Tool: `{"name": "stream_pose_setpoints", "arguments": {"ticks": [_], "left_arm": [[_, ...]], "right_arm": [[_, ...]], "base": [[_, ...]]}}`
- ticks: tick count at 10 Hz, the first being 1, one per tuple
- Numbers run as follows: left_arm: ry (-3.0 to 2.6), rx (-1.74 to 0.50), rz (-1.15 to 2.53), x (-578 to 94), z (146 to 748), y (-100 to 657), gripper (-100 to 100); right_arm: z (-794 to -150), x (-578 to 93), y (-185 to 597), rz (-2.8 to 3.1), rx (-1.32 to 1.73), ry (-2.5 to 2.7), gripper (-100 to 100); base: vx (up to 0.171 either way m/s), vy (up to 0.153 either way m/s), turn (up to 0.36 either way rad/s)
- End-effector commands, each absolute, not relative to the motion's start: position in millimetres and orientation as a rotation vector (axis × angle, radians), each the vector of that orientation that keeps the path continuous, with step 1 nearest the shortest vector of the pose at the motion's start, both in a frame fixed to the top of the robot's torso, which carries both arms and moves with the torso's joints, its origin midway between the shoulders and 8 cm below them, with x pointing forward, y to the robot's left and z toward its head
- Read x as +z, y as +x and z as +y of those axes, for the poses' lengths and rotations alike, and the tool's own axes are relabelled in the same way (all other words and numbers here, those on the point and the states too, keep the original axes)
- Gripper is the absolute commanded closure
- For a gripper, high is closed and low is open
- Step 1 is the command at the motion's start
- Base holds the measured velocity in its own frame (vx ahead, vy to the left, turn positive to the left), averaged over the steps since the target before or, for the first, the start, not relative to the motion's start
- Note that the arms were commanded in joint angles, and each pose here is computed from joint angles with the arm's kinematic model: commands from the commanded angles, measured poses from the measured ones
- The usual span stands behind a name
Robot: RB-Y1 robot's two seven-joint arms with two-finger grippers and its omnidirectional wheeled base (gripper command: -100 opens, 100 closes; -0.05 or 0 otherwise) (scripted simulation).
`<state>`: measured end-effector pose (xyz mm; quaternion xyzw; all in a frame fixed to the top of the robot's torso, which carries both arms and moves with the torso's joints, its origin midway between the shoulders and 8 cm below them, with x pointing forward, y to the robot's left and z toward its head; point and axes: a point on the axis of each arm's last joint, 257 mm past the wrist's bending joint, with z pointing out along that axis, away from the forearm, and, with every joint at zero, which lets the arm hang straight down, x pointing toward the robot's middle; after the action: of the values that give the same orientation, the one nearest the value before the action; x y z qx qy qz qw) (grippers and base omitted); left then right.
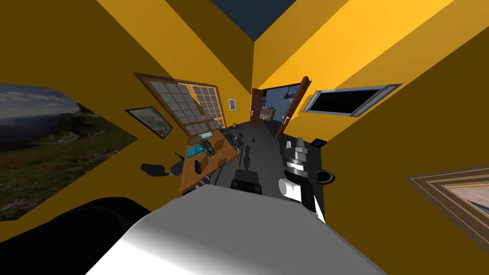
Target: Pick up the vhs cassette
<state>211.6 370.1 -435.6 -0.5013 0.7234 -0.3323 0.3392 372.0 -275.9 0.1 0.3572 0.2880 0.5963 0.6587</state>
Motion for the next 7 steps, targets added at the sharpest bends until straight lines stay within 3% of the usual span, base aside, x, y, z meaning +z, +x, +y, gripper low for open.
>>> {"name": "stream_pose_setpoints", "arguments": {"ticks": [1,7], "left_arm": [[-1.347,-0.79,1.968,-456,390,175,-100],[-1.456,-0.575,2.125,-495,446,87,-100]], "right_arm": [[-276,0,372,0.652,1.35,0.809,0],[-276,0,372,0.652,1.35,0.809,0]], "base": [[0.088,0.001,-0.272],[0.065,0.006,-0.144]]}}
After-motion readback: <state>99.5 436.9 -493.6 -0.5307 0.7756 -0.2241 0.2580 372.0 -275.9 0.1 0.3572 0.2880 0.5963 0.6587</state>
